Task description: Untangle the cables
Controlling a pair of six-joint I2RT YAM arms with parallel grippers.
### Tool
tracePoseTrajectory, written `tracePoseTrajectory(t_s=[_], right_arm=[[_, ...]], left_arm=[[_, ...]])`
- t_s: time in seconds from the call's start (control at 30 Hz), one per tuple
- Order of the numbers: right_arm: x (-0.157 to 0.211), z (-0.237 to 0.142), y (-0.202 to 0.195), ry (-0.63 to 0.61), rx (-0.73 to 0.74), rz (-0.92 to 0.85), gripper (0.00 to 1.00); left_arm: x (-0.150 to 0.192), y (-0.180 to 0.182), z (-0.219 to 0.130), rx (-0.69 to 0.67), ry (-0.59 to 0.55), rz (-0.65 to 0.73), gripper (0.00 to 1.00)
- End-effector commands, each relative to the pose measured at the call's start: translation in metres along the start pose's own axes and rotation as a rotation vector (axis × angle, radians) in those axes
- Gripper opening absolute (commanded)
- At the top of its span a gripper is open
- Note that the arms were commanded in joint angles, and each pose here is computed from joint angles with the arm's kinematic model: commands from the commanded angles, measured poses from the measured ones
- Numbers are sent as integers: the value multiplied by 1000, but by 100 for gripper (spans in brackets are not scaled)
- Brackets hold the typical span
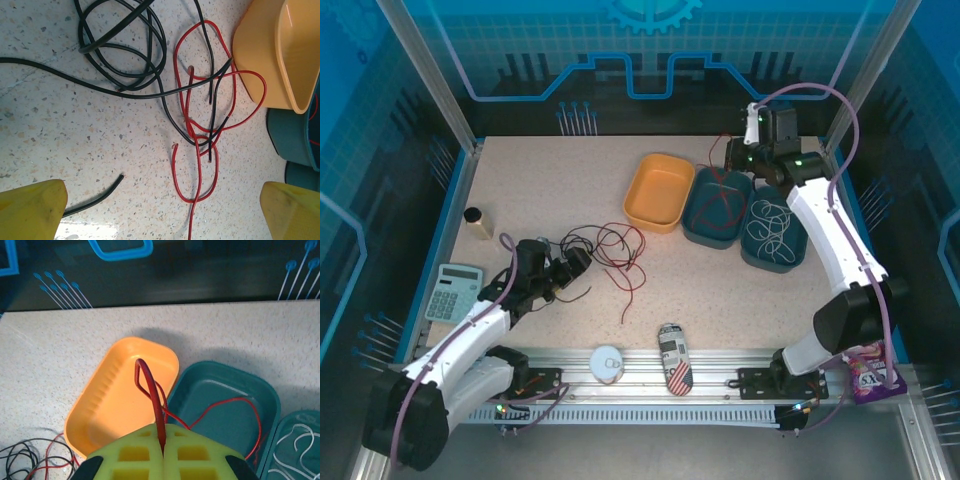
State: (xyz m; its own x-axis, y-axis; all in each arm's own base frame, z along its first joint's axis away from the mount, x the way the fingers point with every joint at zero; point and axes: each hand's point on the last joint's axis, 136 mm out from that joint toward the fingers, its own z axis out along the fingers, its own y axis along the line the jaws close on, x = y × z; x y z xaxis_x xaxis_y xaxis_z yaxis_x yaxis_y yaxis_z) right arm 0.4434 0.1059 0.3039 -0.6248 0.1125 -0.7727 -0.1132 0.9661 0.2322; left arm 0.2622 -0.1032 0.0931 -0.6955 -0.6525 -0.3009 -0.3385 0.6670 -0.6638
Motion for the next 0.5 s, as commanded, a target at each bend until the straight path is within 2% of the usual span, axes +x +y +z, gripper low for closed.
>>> tracePoseTrajectory(t_s=[0.0, 0.47], right_arm=[[14, 20, -18, 61, 26, 59, 3], [65, 77, -61, 271, 120, 122, 2]], left_arm=[[-8, -15, -4, 38, -9, 30, 99], [-5, -12, -2, 30, 4, 28, 99]])
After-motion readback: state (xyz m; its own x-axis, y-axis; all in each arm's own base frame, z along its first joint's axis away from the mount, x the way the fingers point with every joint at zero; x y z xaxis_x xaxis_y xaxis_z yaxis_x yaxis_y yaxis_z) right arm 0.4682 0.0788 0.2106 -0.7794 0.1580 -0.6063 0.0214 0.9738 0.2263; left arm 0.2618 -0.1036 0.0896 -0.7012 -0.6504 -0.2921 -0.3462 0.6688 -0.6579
